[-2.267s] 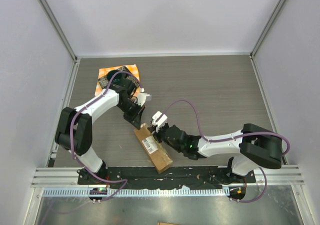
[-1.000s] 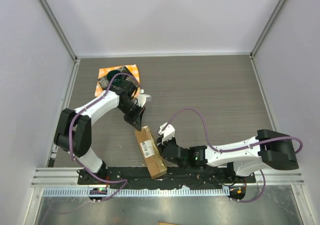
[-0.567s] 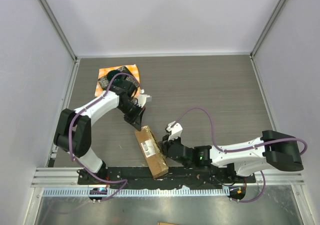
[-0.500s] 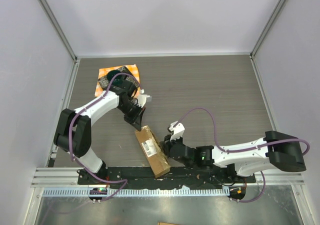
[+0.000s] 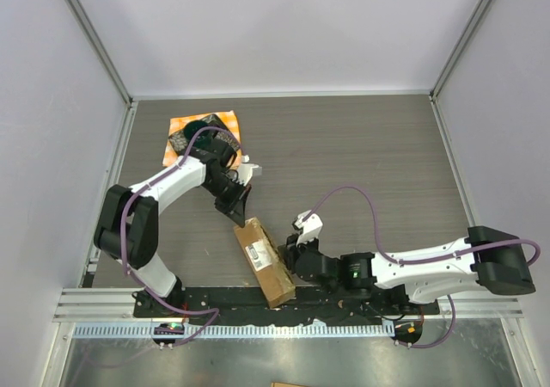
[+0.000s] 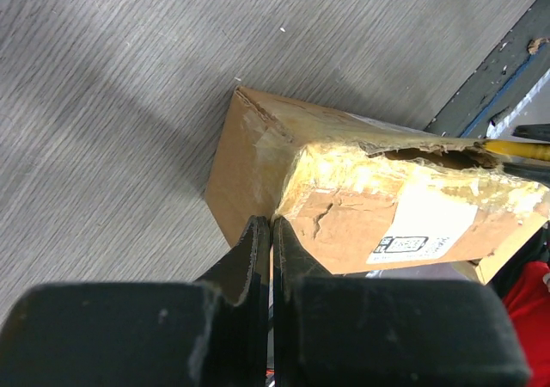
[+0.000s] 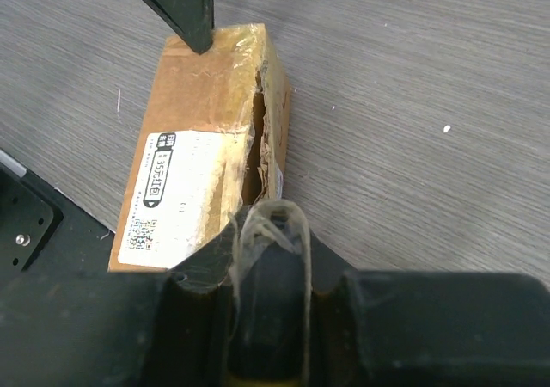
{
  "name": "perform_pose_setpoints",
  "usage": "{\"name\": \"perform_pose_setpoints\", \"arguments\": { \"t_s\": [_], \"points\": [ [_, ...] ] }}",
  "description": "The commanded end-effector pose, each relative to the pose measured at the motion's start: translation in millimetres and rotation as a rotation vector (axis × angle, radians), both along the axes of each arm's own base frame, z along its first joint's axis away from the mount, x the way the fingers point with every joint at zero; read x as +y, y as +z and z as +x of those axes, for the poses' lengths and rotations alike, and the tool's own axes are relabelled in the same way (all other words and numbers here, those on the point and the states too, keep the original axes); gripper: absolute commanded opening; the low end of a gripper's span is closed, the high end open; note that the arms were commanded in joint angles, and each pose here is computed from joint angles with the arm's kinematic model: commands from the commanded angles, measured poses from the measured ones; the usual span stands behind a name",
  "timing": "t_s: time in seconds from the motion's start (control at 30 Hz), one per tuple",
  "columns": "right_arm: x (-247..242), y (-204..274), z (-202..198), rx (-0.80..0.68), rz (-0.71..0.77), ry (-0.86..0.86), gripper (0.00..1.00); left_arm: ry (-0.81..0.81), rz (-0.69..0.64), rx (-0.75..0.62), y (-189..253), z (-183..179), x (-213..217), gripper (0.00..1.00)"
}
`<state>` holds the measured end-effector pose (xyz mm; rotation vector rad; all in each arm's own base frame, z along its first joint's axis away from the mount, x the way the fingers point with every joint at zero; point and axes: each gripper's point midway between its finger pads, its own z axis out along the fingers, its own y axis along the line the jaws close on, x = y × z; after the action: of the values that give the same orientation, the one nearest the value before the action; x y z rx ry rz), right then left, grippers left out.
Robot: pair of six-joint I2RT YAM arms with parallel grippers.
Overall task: Unpack the express box
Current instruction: Cut the express box at the center of the board.
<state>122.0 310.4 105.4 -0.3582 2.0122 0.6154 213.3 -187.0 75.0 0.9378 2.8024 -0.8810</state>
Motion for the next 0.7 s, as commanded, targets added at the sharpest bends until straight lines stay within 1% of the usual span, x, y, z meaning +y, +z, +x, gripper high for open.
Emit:
{"name": "perform_pose_setpoints", "arguments": {
  "t_s": [0.0,0.07,0.17,0.2,0.27,0.3,0.37,0.4,0.53,0.6,0.67],
  "points": [
    [-9,15,-8,-0.037,-0.077,0.057,0.01,0.011,0.27,-0.183,-40,48,52,0.0],
    [-5,23,-8,-0.045,-0.073,0.06,0.01,0.011,0.271,-0.185,-39,48,53,0.0],
    [-7,19,-9,-0.039,-0.081,0.063,0.01,0.01,0.27,-0.185,-38,48,52,0.0],
    [-5,22,-10,-0.039,-0.062,0.072,0.01,0.009,0.269,-0.183,-38,47,52,0.0],
    [-7,20,-16,-0.079,-0.068,0.107,0.01,0.01,0.267,-0.18,-39,47,52,0.0],
    [-2,24,-16,-0.092,-0.036,0.113,0.01,0.01,0.262,-0.178,-39,47,51,0.0],
    [-3,17,-18,-0.112,-0.065,0.14,0.01,0.008,0.258,-0.177,-38,46,50,0.0],
    [1,18,-19,-0.123,-0.058,0.151,0.01,0.009,0.253,-0.178,-36,47,49,0.0],
    [10,14,-16,-0.197,-0.091,0.179,0.01,-0.015,0.219,-0.191,-22,47,37,0.0],
    [14,24,-13,-0.236,-0.104,0.177,0.01,-0.032,0.201,-0.217,-9,52,28,0.0],
    [16,36,-11,-0.249,-0.072,0.167,0.01,-0.035,0.195,-0.236,3,55,25,0.0]
  ]
}}
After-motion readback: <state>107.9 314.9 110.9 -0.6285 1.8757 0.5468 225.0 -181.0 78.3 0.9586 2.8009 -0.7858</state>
